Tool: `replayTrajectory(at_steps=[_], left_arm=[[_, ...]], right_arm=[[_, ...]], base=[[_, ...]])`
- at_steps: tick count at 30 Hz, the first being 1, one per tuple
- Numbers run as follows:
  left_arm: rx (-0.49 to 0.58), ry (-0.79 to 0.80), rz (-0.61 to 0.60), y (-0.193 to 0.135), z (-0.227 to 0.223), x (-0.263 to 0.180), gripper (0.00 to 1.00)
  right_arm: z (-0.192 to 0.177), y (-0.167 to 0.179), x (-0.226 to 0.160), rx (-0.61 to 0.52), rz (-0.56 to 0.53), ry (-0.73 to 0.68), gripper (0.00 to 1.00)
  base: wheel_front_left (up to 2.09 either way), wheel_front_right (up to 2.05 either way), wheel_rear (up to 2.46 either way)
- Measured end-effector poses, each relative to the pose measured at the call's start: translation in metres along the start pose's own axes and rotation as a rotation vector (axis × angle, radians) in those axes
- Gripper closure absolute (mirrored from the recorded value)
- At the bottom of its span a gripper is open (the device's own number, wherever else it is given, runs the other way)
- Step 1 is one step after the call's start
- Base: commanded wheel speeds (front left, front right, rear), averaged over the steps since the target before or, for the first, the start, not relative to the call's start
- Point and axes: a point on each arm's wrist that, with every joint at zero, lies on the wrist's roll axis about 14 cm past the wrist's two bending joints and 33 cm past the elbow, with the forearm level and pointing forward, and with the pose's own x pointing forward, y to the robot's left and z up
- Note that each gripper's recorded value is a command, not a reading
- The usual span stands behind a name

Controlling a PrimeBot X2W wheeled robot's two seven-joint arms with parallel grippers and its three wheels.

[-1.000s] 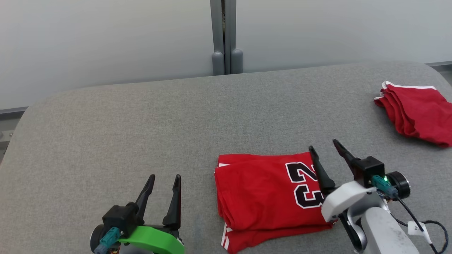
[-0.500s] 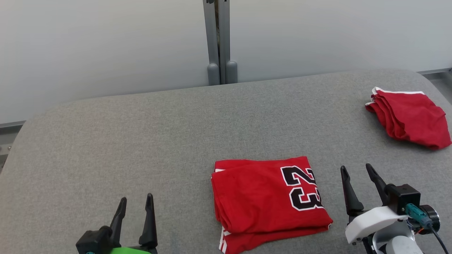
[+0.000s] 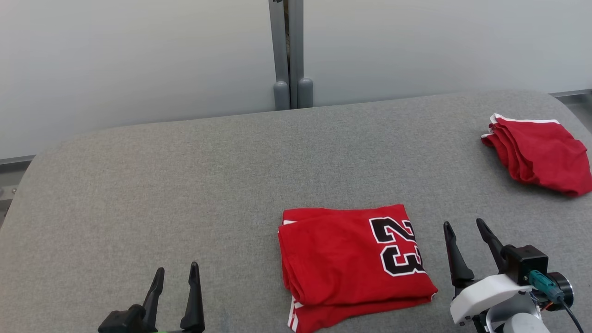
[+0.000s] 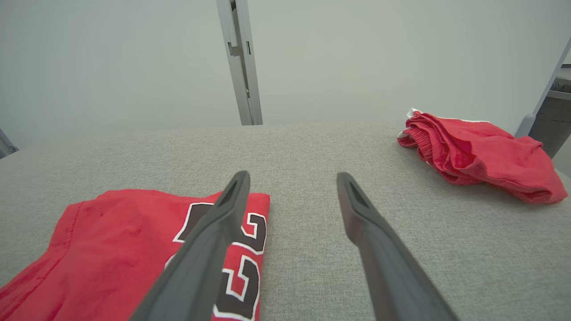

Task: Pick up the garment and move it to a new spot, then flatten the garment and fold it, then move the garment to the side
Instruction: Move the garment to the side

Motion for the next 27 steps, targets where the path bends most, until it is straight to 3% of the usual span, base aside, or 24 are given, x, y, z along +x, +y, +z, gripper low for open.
replayTrajectory(at_steps=[16,27], left_arm=[[0.005,0.012,-0.002,0.001,-0.004,0.001,0.0],[0.005,0.03,0.027,0.011,-0.009,-0.001,0.0]], right_arm=[[-0.016,0.0,0.001,-0.012,0.004,0.054,0.0],[-0.04,0.023,0.035,-0.096,0.085,0.309,0.0]], base=[[0.0,0.0,0.0],[0.0,0.0,0.0]])
